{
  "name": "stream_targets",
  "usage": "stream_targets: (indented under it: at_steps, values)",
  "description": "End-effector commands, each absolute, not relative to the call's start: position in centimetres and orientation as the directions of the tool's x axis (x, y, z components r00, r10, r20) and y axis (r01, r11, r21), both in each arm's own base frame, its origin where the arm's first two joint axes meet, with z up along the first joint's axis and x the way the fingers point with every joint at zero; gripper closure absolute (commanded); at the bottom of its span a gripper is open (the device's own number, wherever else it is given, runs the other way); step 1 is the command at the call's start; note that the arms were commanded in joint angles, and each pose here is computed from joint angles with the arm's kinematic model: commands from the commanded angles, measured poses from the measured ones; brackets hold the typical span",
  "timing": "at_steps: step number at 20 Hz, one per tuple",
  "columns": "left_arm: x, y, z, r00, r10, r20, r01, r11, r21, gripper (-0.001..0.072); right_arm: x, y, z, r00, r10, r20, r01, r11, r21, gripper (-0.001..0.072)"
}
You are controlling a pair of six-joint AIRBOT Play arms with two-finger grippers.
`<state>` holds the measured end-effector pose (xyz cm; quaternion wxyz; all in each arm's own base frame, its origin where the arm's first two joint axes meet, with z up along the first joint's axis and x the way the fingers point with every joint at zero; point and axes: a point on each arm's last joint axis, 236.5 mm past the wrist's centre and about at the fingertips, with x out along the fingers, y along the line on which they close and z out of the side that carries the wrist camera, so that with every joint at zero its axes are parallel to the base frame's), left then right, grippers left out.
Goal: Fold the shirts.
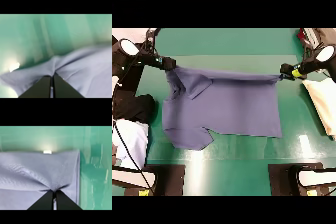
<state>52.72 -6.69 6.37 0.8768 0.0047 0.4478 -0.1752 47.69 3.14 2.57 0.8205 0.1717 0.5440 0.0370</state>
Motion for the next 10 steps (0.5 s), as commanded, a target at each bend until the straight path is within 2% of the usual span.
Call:
stream_targets:
  at_steps: [1,6,10]
  values:
    - [49.6,-5.0,3.4,0.4,-0.234,-0.886,0.381,0.922,-0.071,0.0682,45.4,3.2,-0.5,0.353,0.245,-0.903,0.141,0.94,0.31,0.0696]
    - [46.5,-5.0,-0.7,0.273,-0.235,-0.933,0.376,0.919,-0.122,0.0682,43.4,3.4,-3.6,0.297,0.254,-0.92,0.172,0.934,0.313,0.0696]
    - [45.2,-4.9,-2.3,0.225,-0.231,-0.947,0.346,0.927,-0.144,0.0681,43.4,4.4,-3.5,0.298,0.293,-0.908,0.172,0.92,0.353,0.0694]
